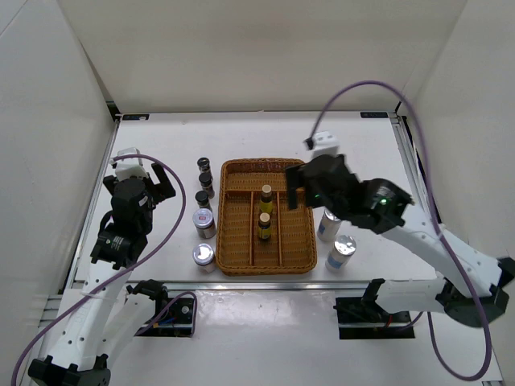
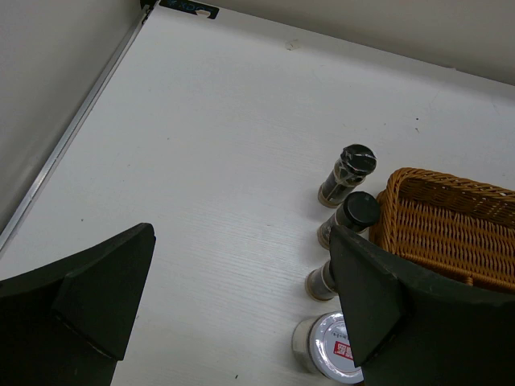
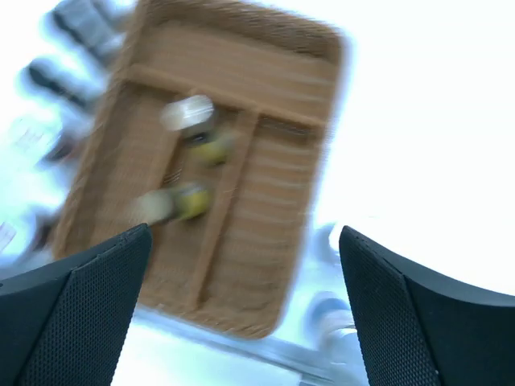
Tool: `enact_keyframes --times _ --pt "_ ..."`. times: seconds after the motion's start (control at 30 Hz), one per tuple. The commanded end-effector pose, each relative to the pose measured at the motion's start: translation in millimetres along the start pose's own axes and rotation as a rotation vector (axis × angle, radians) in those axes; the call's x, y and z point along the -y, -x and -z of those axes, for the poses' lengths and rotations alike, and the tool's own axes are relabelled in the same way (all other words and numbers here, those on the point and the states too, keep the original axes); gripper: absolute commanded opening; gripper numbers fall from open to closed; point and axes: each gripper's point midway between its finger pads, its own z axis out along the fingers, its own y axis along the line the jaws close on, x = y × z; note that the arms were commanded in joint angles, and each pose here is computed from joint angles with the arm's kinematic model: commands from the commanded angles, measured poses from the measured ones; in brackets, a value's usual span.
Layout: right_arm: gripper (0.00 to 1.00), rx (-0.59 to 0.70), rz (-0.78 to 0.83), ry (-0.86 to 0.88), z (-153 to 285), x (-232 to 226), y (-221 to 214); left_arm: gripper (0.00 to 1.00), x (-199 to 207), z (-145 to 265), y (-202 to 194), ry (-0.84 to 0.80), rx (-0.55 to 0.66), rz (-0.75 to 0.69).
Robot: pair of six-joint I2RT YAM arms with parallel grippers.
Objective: Organize the condiment bottles
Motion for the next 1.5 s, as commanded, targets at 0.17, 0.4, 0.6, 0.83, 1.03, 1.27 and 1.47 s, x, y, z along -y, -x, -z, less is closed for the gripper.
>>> enact_keyframes --times 0.17,0.4,0.6,0.83,1.03,1.27,1.47 --pt "1.00 -0.271 -0.170 -0.202 -39 108 -73 1.00 2 4 3 -0.021 0.016 0.005" --pt "1.00 -0.396 -0.180 -0.215 -56 115 -110 1.00 2 4 3 -0.021 0.016 0.005" --pt "0.96 -0.470 -0.209 -0.222 -71 120 -137 1.00 2 4 3 -0.021 0.016 0.005" --pt "0.63 -0.441 -0.215 -0.222 -75 125 -128 1.00 2 4 3 -0.021 0.016 0.005" --pt "0.48 -0.314 -0.163 -0.252 -55 129 -76 1.00 2 4 3 -0.021 0.016 0.005" --pt "0.46 -0.175 -0.112 -0.116 -39 86 -14 1.00 3 2 1 -0.019 0.008 0.001" --pt "0.46 -0.190 -0.027 -0.024 -64 35 -11 1.00 3 2 1 -0.019 0.008 0.001"
